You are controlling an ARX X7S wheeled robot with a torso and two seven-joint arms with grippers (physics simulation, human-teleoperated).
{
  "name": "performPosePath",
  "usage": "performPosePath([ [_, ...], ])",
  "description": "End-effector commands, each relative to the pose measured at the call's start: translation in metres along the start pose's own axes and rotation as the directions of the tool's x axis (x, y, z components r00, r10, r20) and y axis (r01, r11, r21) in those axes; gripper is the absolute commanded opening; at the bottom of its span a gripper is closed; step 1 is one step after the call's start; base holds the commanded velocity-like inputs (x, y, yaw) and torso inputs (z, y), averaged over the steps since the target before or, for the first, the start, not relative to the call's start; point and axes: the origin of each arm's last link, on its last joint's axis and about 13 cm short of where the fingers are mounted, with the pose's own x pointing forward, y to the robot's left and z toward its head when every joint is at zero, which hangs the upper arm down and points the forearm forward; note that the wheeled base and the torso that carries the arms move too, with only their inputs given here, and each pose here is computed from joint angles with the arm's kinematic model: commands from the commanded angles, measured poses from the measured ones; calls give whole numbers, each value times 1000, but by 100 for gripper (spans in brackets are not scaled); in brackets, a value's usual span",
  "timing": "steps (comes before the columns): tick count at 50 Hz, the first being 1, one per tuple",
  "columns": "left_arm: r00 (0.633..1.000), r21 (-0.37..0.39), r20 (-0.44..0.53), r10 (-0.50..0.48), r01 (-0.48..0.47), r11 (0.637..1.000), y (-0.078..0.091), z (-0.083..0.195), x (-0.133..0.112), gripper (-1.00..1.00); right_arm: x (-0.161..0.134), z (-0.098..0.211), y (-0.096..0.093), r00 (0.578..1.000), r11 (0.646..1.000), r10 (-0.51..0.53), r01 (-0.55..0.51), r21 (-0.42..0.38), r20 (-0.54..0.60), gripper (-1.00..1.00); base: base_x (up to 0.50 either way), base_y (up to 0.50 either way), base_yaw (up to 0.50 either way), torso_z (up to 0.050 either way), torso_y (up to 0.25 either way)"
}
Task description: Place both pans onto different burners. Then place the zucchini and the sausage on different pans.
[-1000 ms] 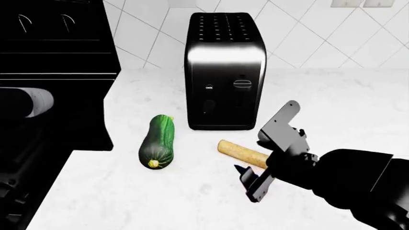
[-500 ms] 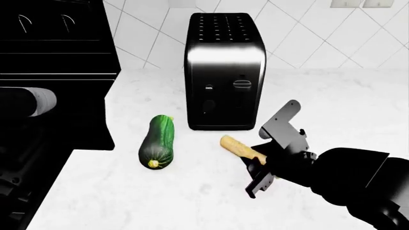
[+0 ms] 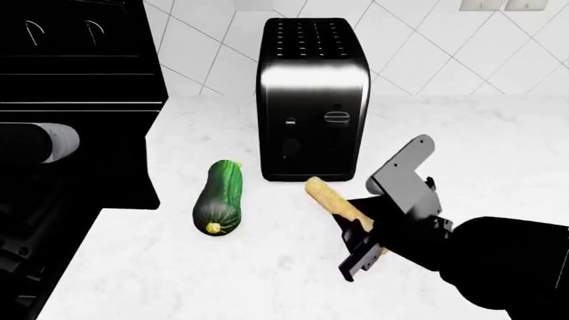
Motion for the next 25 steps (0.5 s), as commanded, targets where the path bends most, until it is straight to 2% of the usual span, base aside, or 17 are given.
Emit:
performPosePath([
  [1, 1000, 1, -3, -1, 1, 1000, -1, -1, 1, 100, -30, 13, 17, 992, 997, -67, 70, -26, 106, -100, 0, 0, 0, 0, 0],
  [13, 1000, 6, -16, -4, 4, 1000, -1, -3, 4, 100, -60, 13, 43, 982, 992, -103, 114, -59, 160, -100, 0, 0, 0, 0, 0],
  [25, 997, 14, -67, -29, 30, 999, -7, -7, 20, 100, -90, 25, 35, 934, 964, -255, 265, -8, 250, -100, 0, 0, 0, 0, 0],
])
